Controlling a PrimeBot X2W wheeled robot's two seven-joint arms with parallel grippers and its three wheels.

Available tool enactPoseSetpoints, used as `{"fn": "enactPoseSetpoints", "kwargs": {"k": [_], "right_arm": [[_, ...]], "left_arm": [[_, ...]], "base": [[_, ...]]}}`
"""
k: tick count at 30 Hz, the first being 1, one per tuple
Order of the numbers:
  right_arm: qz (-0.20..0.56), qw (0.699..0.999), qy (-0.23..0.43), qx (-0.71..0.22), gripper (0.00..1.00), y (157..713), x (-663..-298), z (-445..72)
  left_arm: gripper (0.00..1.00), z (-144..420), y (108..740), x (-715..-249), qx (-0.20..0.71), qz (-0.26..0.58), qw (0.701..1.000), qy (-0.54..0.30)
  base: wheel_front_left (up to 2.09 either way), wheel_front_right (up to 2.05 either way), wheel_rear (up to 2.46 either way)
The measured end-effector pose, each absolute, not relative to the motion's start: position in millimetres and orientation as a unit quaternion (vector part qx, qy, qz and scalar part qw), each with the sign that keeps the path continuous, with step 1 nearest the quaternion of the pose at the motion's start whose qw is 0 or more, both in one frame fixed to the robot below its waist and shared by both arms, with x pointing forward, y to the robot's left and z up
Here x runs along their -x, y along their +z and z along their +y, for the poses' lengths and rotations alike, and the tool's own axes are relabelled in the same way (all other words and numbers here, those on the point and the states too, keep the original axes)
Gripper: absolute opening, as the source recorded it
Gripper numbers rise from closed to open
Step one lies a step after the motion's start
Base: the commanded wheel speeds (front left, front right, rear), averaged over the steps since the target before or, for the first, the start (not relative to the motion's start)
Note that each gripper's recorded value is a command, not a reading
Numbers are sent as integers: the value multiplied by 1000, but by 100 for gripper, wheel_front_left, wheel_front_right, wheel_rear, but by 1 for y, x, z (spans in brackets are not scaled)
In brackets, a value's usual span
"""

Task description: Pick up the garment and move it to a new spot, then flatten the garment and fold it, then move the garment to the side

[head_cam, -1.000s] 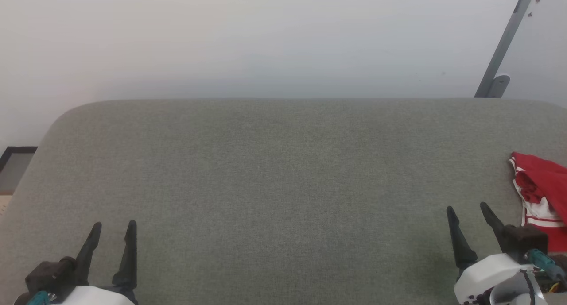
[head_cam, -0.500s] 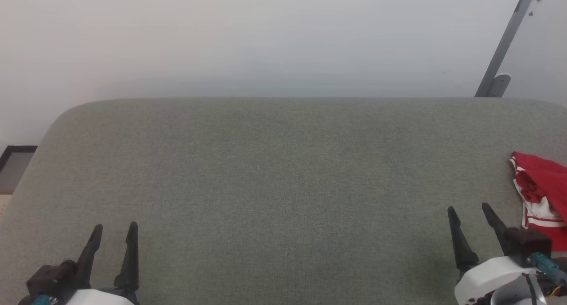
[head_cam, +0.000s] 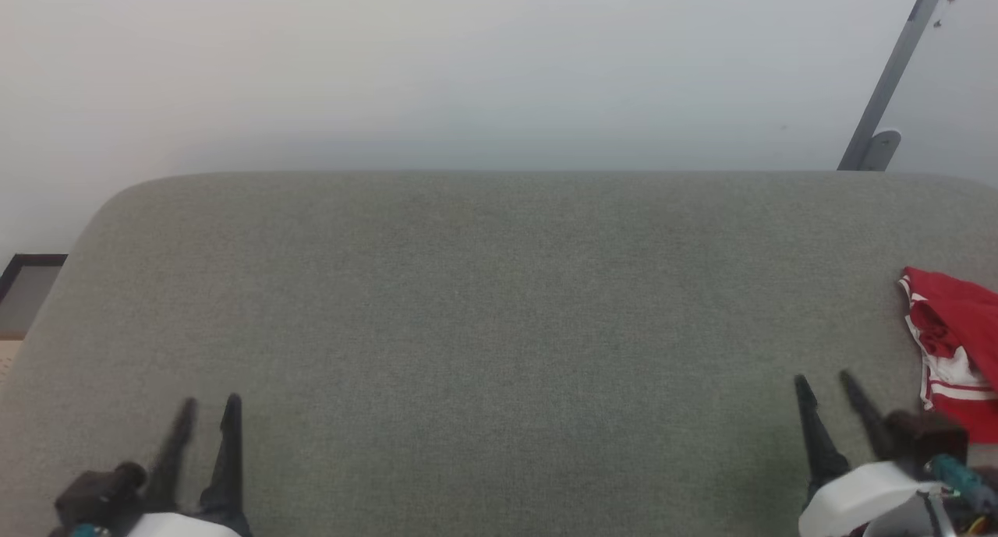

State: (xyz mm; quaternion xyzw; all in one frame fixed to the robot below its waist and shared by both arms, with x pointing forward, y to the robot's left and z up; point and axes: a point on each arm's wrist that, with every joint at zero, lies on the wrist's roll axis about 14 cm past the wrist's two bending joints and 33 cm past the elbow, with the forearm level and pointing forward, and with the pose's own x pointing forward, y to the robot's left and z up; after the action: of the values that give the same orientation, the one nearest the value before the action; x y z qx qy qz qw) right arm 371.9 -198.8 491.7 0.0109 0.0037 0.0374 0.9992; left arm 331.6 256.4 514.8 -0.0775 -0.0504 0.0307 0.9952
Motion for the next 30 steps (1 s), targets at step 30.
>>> {"fn": "enactPoseSetpoints", "kwargs": {"k": [30], "right_arm": [[43, 966, -14, -255, 0, 474, -368, -205]], "left_arm": [[0, 246, 485, -340, 305, 2, 950, 65]], "base": [[0, 0, 0]]}}
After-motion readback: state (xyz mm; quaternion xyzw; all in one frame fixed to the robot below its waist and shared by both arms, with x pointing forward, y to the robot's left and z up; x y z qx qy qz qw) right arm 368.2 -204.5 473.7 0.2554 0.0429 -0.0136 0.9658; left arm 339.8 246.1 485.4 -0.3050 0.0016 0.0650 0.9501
